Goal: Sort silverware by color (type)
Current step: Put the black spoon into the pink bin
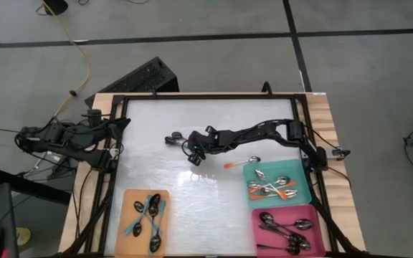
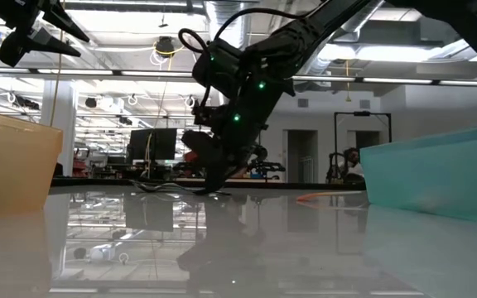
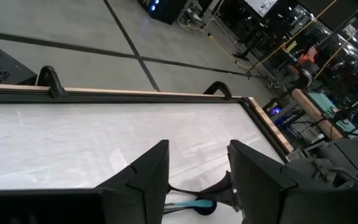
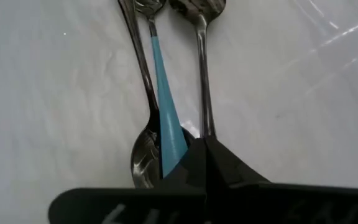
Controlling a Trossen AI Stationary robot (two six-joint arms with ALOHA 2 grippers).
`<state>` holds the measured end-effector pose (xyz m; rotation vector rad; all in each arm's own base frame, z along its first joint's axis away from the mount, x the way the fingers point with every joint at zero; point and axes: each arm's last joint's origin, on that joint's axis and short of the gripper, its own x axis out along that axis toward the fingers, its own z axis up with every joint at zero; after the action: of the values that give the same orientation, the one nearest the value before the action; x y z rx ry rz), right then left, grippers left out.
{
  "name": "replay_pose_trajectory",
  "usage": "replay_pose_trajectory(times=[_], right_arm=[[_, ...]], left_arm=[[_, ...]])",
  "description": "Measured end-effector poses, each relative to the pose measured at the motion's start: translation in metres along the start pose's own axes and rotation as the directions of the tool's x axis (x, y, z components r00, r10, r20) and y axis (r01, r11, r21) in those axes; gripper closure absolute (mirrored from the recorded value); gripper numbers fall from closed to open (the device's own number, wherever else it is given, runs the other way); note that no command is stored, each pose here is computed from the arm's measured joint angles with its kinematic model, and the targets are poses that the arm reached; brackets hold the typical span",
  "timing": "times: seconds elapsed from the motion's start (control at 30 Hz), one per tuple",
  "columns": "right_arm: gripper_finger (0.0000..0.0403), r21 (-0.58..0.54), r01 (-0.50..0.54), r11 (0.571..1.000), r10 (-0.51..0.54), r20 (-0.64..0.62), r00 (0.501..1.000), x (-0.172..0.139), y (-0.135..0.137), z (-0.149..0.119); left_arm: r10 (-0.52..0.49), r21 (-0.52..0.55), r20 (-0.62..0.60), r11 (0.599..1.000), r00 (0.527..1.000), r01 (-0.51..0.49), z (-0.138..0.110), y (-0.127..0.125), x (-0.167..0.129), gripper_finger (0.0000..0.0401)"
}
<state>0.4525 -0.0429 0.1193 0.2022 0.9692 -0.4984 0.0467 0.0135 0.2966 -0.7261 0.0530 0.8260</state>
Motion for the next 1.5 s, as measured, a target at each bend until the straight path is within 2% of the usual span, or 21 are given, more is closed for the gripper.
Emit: replay_pose_trajectory(times=[0.13,0.5,0.8,0.93,1.1,1.37,1.5], right_arm=[[0.0396,0.016,-0.006,1.000,0.006,-0.013,1.000,-0.002,0.005,-0.003],[0.0401,-0.016,-0.044,0.999,0.044,-0.004,0.999,-0.039,0.026,-0.005],[0.0402,-0.049,0.052,0.997,-0.050,0.049,0.998,-0.066,0.033,-0.004],[0.0400,-0.094,0.055,0.994,-0.049,0.066,0.997,-0.071,0.035,-0.003],[0.0345,-0.019,0.032,0.999,-0.032,0.027,0.999,-0.064,0.029,-0.002],[0.0225,-0.020,0.037,0.999,-0.037,0.009,0.999,-0.058,0.022,-0.007],[0.0193,0.026,0.037,0.999,-0.038,0.007,0.999,-0.049,0.020,-0.018]], left_arm=[[0.004,0.006,-0.003,1.000,1.000,-0.004,0.000,0.001,0.000,0.0250],[0.009,0.009,-0.006,1.000,1.000,-0.009,-0.001,0.001,0.000,0.0250],[0.010,0.008,-0.007,1.000,1.000,-0.009,-0.001,0.001,0.000,0.0250],[0.010,0.006,-0.006,1.000,1.000,-0.010,-0.001,0.001,0.000,0.0250],[0.009,0.006,-0.006,1.000,1.000,-0.009,-0.001,0.001,0.000,0.0250],[0.010,0.006,-0.006,1.000,1.000,-0.010,-0.001,0.001,0.000,0.0250],[0.009,0.006,-0.007,1.000,1.000,-0.009,-0.001,0.001,0.000,0.0250]])
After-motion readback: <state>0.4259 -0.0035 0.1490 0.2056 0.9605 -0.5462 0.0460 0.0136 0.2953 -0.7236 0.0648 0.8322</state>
